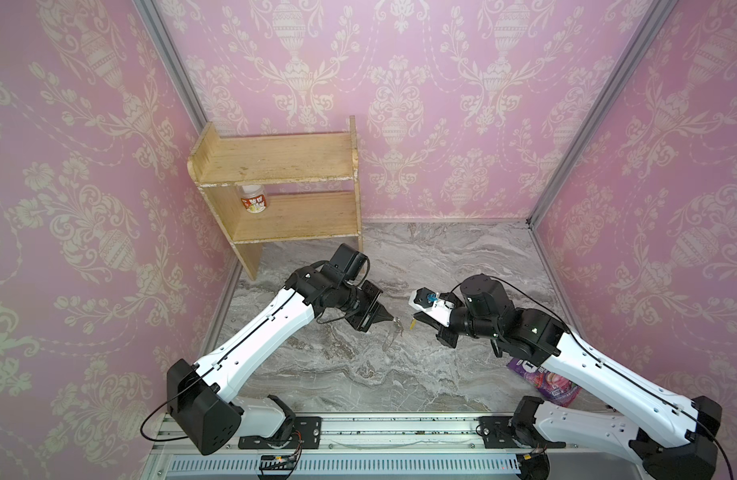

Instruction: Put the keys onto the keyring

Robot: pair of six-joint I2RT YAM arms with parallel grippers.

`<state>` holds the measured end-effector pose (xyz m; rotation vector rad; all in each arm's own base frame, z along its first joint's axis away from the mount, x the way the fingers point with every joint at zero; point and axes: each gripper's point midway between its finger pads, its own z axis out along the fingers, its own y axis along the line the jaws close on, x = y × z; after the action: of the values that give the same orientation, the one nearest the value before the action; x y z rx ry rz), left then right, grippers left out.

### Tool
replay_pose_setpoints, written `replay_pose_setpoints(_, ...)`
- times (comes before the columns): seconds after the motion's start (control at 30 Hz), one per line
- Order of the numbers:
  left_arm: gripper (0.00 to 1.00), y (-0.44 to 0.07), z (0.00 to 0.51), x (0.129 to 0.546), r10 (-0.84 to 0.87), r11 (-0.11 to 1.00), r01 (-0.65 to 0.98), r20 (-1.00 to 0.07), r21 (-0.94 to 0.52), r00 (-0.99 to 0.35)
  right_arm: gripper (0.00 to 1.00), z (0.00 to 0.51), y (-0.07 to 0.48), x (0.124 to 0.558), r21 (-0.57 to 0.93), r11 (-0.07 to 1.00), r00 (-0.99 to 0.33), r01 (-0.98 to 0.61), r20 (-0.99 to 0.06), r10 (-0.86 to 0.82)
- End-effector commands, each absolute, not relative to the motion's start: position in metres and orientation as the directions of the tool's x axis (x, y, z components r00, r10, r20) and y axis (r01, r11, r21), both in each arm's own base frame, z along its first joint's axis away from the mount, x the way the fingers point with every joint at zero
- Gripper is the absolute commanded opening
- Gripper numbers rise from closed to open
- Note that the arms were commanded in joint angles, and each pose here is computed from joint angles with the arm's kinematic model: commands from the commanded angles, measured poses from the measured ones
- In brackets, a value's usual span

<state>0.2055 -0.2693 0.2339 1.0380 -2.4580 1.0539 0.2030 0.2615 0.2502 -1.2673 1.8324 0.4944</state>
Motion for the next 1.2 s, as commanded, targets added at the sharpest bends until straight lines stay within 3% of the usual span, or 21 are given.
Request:
replay_pose_setpoints(0.0, 0.0, -0.258, 0.22, 0.195, -0.557, 0.466, -0.759, 0.516, -0.455, -0.651, 0.0, 0.239, 0.262, 0.194, 0.057, 0.479, -0.315, -0.876, -0.82, -0.478)
replay_pose_setpoints(0.2, 0.0, -0.246, 0.196, 0.188, -0.642, 0.437, -0.812, 0.499, -0.387, -0.583, 0.0, 0.224, 0.267, 0.189, 0.2, 0.509, -0.43, -0.837, -0.816, -0.387)
replay_pose_setpoints(0.67, 0.0, -0.27, 0.139, 0.195, -0.754, 0.337, -0.873, 0.455, -0.352, -0.474, 0.0, 0.175, 0.273, 0.172, 0.314, 0.492, -0.503, -0.812, -0.804, -0.317)
replay_pose_setpoints(1.17, 0.0, -0.297, 0.111, 0.21, -0.725, 0.294, -0.899, 0.537, -0.324, -0.431, 0.0, 0.137, 0.279, 0.174, 0.264, 0.457, -0.452, -0.85, -0.811, -0.371)
